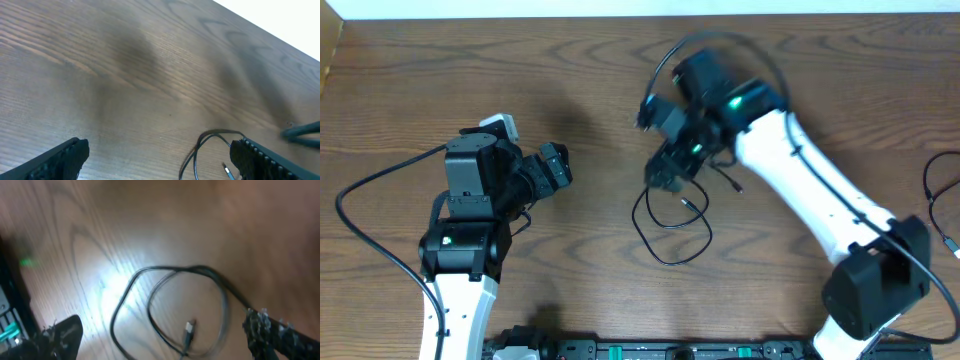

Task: Untangle cables
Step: 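Lower the right gripper onto the last black cable and grasp it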

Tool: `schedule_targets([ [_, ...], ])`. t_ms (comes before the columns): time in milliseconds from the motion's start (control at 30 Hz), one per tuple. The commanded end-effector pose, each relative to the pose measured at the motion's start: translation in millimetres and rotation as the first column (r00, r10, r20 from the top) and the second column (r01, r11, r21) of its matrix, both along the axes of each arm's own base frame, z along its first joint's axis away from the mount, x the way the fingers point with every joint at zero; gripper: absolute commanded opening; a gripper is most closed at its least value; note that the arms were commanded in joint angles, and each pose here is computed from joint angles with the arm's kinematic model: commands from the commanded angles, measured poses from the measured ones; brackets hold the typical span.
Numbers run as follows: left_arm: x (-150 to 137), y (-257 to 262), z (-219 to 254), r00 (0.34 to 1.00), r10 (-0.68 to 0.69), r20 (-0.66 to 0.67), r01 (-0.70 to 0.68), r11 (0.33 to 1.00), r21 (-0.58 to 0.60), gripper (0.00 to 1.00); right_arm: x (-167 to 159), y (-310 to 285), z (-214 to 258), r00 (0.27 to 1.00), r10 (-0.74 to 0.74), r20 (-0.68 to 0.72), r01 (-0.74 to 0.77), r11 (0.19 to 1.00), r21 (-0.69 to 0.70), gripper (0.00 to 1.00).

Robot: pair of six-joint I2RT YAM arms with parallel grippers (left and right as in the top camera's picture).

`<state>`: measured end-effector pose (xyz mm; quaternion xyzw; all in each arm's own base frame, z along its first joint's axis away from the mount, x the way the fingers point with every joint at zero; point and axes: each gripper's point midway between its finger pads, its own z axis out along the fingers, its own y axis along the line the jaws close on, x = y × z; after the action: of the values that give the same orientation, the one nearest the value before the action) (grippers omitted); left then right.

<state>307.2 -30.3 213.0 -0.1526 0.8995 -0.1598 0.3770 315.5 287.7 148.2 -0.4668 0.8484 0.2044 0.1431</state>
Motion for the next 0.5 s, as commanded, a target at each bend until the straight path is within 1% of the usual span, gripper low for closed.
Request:
schedule_targets([
  [0, 1.2, 3.4, 6.8, 1.0, 0.02, 0.018, -0.02, 1.0, 0.002, 0.96, -26.3, 15.1, -21.8, 0.999, 0.044, -0.025, -0.045, 0.999, -0.016, 0.99],
  [100, 1.2, 3.4, 6.8, 1.0, 0.02, 0.018, -0.02, 1.0, 0.002, 0.96, -46.5, 29.0, -37.6, 0.995, 0.092, -0.035, -0.093, 0.995, -0.021, 0.99],
  [300, 1.2, 3.4, 6.8, 1.0, 0.02, 0.018, -0.02, 1.0, 0.002, 0.96, -75.4, 49.1, -61.7, 0.994, 0.079, -0.07, -0.08, 0.997, -0.021, 0.99],
  [467, 1.2, 3.4, 6.8, 1.0, 0.02, 0.018, -0.02, 1.0, 0.002, 0.96, -72.9, 38.4, -86.9, 1.0, -0.025, -0.006, 0.024, 0.991, -0.131, 0.99],
])
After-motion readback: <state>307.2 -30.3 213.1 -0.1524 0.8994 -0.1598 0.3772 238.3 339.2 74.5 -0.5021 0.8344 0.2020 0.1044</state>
